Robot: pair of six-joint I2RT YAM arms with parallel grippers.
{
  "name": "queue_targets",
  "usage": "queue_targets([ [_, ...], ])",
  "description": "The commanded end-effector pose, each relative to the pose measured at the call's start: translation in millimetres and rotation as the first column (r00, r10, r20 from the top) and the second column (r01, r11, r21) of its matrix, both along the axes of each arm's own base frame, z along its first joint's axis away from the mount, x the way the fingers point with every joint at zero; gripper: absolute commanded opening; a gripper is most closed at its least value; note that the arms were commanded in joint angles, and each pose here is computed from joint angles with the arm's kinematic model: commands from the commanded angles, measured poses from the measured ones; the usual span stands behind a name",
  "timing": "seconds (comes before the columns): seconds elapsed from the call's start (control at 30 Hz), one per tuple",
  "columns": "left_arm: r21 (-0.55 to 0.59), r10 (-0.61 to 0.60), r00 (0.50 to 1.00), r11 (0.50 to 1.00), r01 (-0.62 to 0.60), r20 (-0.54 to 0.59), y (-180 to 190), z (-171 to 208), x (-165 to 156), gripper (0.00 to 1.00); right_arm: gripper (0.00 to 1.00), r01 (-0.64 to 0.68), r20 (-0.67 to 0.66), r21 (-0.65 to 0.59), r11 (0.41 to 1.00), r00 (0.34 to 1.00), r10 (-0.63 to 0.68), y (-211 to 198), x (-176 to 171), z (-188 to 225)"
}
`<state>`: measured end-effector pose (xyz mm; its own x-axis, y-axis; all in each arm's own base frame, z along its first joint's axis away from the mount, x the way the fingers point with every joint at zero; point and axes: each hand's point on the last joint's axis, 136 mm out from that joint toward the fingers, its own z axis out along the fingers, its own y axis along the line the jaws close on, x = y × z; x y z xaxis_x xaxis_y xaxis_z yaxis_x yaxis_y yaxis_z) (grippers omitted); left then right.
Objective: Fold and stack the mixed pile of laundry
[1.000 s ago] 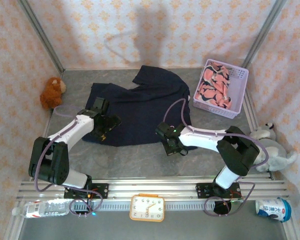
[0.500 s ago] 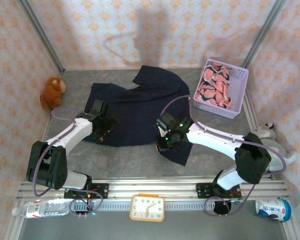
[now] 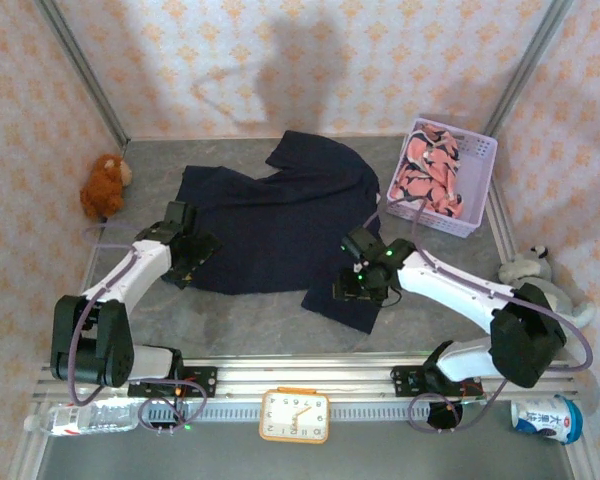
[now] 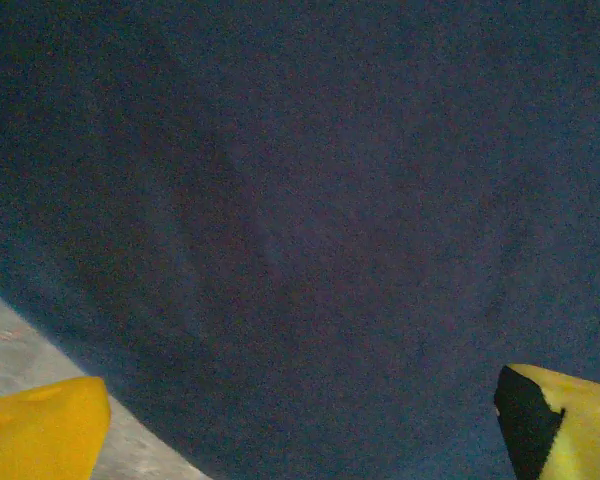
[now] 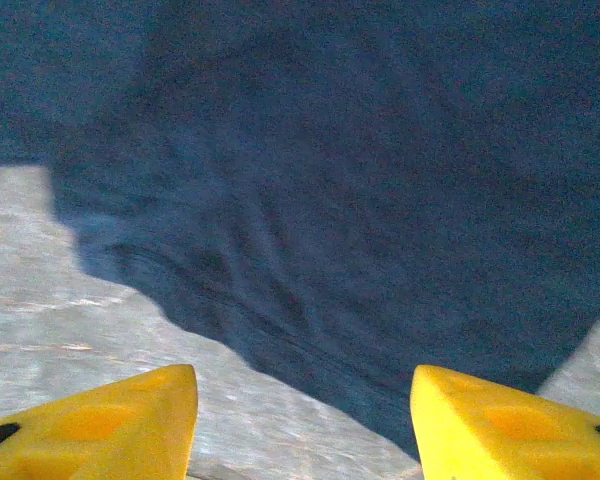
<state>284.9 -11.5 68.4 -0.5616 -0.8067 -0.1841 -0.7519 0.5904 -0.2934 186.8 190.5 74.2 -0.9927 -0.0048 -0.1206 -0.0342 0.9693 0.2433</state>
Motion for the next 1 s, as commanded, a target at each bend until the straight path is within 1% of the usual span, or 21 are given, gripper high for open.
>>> queue_targets([
  [0.0, 0.058, 0.01, 0.999, 0.998, -0.007, -0.051, 25, -5, -14, 1.0, 0.57, 0.025, -0.038, -0.112, 0.993, 0.999, -0.03, -27, -17, -22],
  [0.1, 0.07, 0.03, 0.996, 0.997, -0.024, -0.084, 40, -11, -15, 1.0, 0.61, 0.021, -0.057, -0.143, 0.989, 0.998, -0.029, -35, -26, -34],
  [0.17, 0.073, 0.067, 0.992, 0.996, -0.059, -0.107, 52, -18, -18, 1.0, 0.64, 0.022, -0.066, -0.17, 0.985, 0.997, -0.033, -41, -31, -41],
  [0.3, 0.072, 0.142, 0.979, 0.989, -0.132, -0.148, 71, -30, -27, 1.0, 0.64, 0.024, -0.082, -0.224, 0.974, 0.996, -0.044, -51, -36, -56],
  [0.33, 0.077, 0.154, 0.976, 0.987, -0.144, -0.153, 75, -31, -29, 1.0, 0.62, 0.03, -0.084, -0.247, 0.969, 0.995, -0.052, -54, -36, -60],
  [0.37, 0.091, 0.166, 0.973, 0.984, -0.152, -0.163, 78, -32, -32, 1.0, 0.56, 0.035, -0.084, -0.264, 0.964, 0.995, -0.059, -56, -35, -63],
  [0.4, 0.109, 0.175, 0.969, 0.981, -0.158, -0.172, 81, -33, -36, 1.0, 0.46, 0.042, -0.083, -0.287, 0.957, 0.994, -0.068, -60, -34, -66],
  [0.43, 0.129, 0.184, 0.967, 0.978, -0.163, -0.178, 84, -34, -39, 1.0, 0.32, 0.05, -0.078, -0.306, 0.951, 0.994, -0.077, -62, -33, -67],
  [0.47, 0.145, 0.193, 0.964, 0.975, -0.168, -0.183, 87, -35, -42, 1.0, 0.24, 0.052, -0.074, -0.322, 0.945, 0.994, -0.08, -65, -32, -68],
  [0.5, 0.162, 0.203, 0.961, 0.971, -0.174, -0.19, 90, -37, -45, 1.0, 0.18, 0.054, -0.069, -0.33, 0.942, 0.994, -0.081, -66, -31, -68],
  [0.57, 0.18, 0.216, 0.956, 0.967, -0.182, -0.197, 94, -42, -48, 0.98, 0.1, 0.052, -0.056, -0.336, 0.94, 0.996, -0.076, -67, -28, -67],
  [0.67, 0.18, 0.22, 0.953, 0.966, -0.184, -0.206, 95, -50, -44, 0.92, 0.03, 0.044, -0.048, -0.322, 0.946, 0.997, -0.062, -62, -25, -65],
  [0.7, 0.176, 0.223, 0.952, 0.966, -0.187, -0.209, 95, -53, -42, 0.89, 0.01, 0.04, -0.05, -0.315, 0.948, 0.997, -0.058, -60, -24, -65],
  [0.77, 0.17, 0.228, 0.95, 0.966, -0.194, -0.212, 95, -58, -40, 0.8, 0.0, 0.033, -0.051, -0.311, 0.95, 0.997, -0.052, -57, -22, -65],
  [0.87, 0.18, 0.235, 0.948, 0.964, -0.198, -0.215, 97, -64, -36, 0.63, 0.0, 0.025, -0.053, -0.332, 0.943, 0.998, -0.045, -59, -20, -65],
  [0.97, 0.183, 0.225, 0.947, 0.965, -0.185, -0.229, 98, -68, -35, 0.41, 0.0, 0.02, -0.05, -0.344, 0.939, 0.998, -0.039, -61, -19, -64],
])
